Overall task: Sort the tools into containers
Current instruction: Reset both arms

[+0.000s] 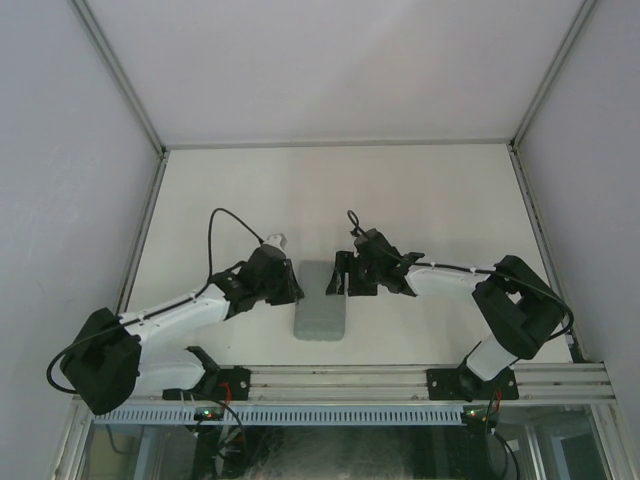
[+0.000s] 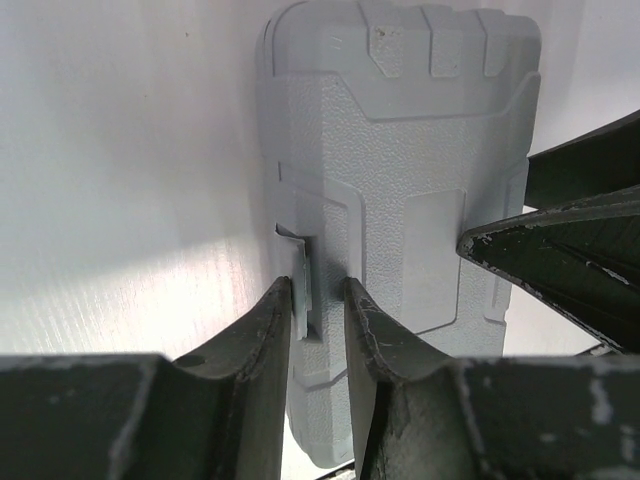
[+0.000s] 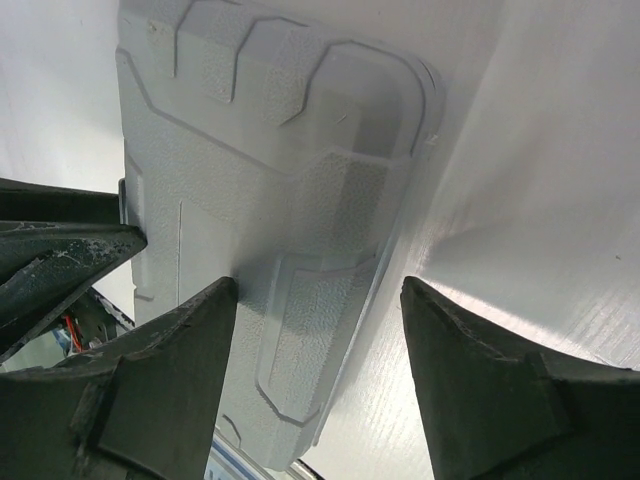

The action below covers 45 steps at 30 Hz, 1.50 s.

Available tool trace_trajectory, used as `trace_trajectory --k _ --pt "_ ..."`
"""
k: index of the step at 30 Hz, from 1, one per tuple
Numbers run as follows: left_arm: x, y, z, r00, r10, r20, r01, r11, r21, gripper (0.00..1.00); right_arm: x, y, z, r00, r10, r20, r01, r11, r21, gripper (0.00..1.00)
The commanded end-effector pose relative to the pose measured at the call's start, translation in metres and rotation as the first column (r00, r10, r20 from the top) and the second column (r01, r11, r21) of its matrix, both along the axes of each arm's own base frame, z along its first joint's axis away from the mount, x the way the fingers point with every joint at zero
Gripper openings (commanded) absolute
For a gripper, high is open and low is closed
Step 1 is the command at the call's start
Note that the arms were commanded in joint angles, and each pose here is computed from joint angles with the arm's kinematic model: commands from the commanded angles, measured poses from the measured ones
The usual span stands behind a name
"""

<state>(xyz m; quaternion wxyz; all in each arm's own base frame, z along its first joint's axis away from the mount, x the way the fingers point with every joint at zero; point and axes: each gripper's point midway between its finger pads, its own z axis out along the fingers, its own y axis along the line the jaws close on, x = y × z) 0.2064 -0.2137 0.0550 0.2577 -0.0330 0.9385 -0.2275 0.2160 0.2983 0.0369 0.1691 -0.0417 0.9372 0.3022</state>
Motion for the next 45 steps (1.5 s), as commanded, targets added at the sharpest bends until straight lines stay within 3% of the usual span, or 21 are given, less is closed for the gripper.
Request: trace_trajectory --k 1,7,18,24,26,31,34,42,45 --pt "-0.006 0.006 -0.005 1.0 0.011 -0.026 -0.009 0.996 0.09 0.29 0.003 0.0 -0.004 1.0 -0.019 0.01 0.019 1.0 -0.013 0.66" --pt "-0.009 0.004 -0.008 0.999 0.024 -0.036 -0.02 0.995 0.093 0.24 0.002 0.0 -0.005 1.0 -0.018 0.007 0.018 1.0 -0.012 0.64" --pt "-0.008 -0.004 -0.005 0.999 0.028 -0.045 -0.025 0.998 0.061 0.01 0.003 0.001 -0.007 0.999 -0.034 -0.002 0.034 0.999 -0.013 0.63" --pt "-0.005 -0.006 0.003 0.999 0.03 -0.026 -0.028 0.998 0.053 0.01 0.005 0.0 -0.004 0.999 -0.035 0.009 0.035 0.999 -0.011 0.62" --pt "0.001 -0.006 0.012 1.0 0.028 0.004 -0.028 0.998 0.061 0.06 0.011 -0.003 0.004 0.999 -0.04 0.035 0.04 0.999 -0.012 0.63" --pt "0.022 0.002 0.05 0.991 0.037 0.128 -0.05 0.994 0.096 0.42 0.033 -0.014 0.04 0.99 -0.037 0.134 0.034 0.999 0.021 0.68" --pt "0.033 0.011 0.082 0.975 0.042 0.218 -0.067 0.992 0.109 0.51 0.047 -0.02 0.076 0.972 -0.022 0.235 0.01 0.999 0.05 0.71" --pt "0.047 0.059 0.184 0.853 0.1 0.512 -0.183 0.977 0.113 0.71 0.057 -0.064 0.188 0.829 -0.075 0.554 0.041 0.996 0.073 0.98" --pt "0.041 0.078 0.216 0.795 0.128 0.593 -0.222 0.971 0.087 0.78 0.047 -0.09 0.218 0.766 -0.111 0.633 0.086 0.994 0.07 1.0"
